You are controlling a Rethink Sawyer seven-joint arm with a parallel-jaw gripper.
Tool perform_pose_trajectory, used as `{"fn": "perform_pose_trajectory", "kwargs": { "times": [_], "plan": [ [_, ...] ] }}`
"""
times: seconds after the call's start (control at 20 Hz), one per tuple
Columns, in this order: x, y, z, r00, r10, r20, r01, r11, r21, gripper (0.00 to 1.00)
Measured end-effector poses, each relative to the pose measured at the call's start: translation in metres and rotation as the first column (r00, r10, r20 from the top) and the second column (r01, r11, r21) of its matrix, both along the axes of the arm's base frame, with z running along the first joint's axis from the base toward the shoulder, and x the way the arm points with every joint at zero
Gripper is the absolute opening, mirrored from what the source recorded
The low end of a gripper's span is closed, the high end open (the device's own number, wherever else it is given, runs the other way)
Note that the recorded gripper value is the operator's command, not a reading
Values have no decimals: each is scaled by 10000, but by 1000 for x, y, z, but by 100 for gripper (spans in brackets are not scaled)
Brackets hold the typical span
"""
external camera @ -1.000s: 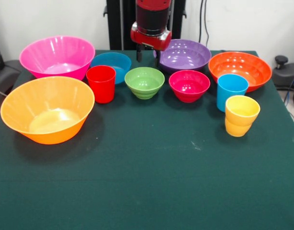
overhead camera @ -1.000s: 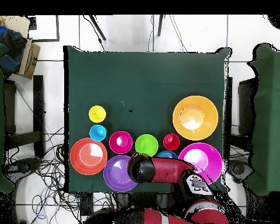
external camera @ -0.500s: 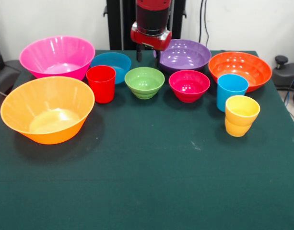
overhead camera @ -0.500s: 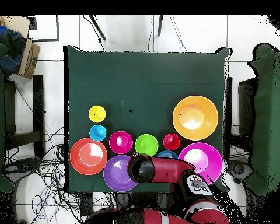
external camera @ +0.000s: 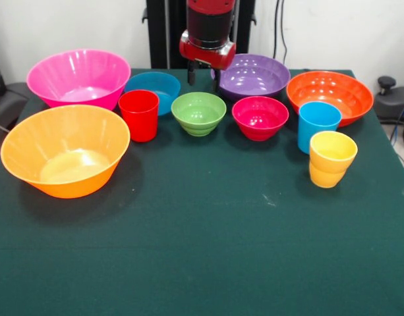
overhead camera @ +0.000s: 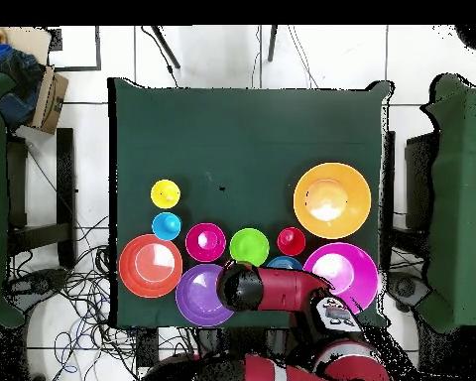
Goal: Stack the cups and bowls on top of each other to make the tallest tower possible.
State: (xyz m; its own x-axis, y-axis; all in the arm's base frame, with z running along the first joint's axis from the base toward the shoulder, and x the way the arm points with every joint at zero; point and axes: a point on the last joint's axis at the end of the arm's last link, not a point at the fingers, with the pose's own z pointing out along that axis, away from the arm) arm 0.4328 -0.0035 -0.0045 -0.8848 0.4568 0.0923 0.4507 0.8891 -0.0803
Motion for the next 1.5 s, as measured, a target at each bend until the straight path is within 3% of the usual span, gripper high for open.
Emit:
{"fn": "perform_pose_trajectory", "kwargs": {
  "times": [0.5, 0.9, 1.5],
  "plan": [
    [-1, -1, -1, 10000, -11, -22, 11, 10000, -7, 100],
    [-14, -5, -11, 9992, -114, -386, 112, 9999, -55, 100],
    [-32, -13, -20, 9920, -823, -961, 773, 9955, -546, 100]
  ]
}}
